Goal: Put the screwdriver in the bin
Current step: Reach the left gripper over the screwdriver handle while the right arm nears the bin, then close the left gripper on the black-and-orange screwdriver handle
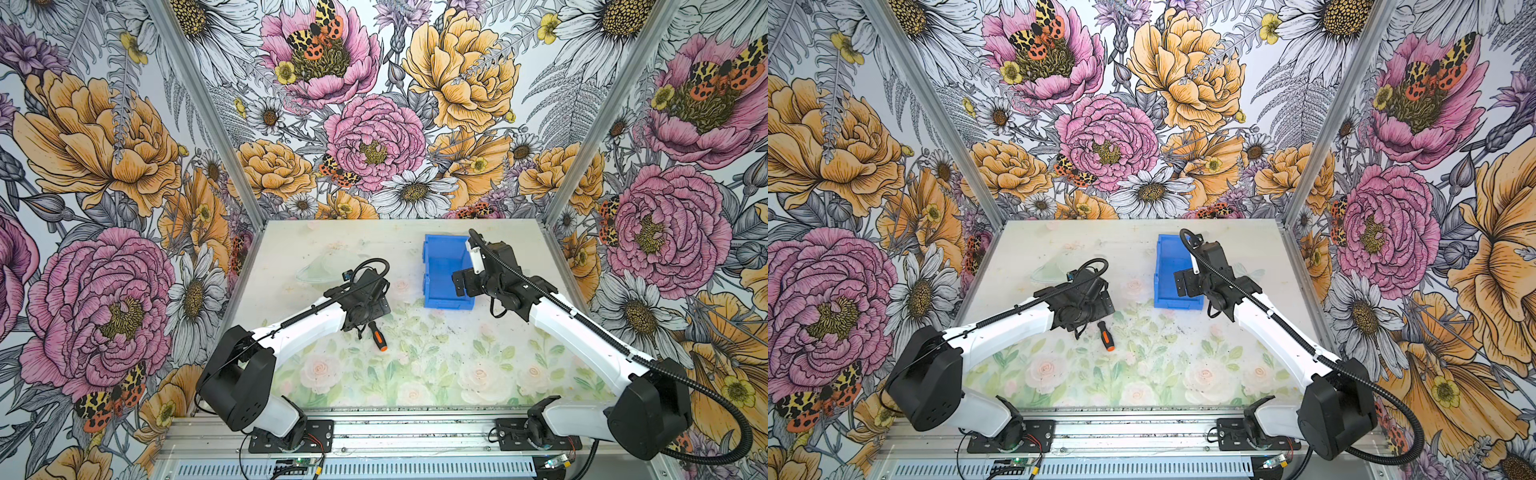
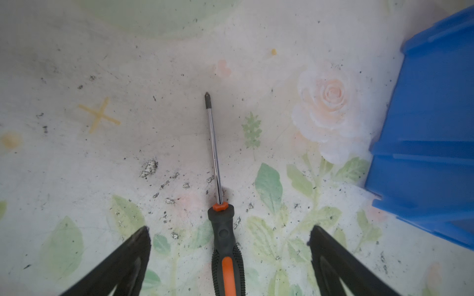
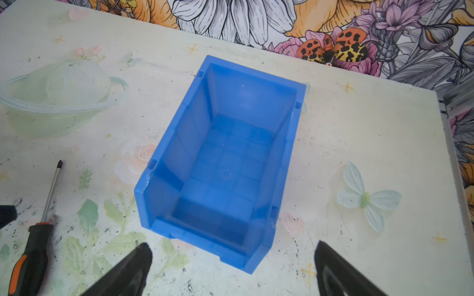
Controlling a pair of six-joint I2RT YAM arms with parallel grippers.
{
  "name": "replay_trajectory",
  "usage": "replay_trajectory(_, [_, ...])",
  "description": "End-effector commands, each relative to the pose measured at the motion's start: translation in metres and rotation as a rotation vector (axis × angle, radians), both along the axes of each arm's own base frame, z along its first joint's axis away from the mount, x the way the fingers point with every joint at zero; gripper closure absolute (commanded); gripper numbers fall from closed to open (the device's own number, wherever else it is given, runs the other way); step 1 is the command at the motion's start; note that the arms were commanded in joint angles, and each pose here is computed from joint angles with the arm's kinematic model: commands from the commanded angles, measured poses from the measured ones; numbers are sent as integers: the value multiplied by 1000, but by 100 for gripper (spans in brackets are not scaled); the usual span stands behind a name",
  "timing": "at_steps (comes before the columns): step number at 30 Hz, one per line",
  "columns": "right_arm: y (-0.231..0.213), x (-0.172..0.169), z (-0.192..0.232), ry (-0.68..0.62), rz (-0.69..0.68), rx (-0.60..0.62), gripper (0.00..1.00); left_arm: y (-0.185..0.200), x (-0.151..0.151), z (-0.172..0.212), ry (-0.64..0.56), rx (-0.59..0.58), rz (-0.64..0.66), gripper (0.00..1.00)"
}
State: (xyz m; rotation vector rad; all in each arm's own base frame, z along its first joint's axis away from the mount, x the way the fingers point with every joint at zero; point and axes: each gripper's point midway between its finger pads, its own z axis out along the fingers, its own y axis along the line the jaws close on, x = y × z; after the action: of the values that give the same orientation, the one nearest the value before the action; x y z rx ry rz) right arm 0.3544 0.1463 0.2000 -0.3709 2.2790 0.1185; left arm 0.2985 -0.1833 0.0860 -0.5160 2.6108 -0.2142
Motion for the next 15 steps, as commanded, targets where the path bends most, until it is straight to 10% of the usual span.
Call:
replay_trajectory(1, [-8, -8, 12, -41, 8, -31, 0, -4, -4, -9, 20, 31, 47, 7])
replay_trajectory(15, [-12, -28, 7, -21, 1, 12, 0, -27, -24, -46, 107, 84, 1, 28])
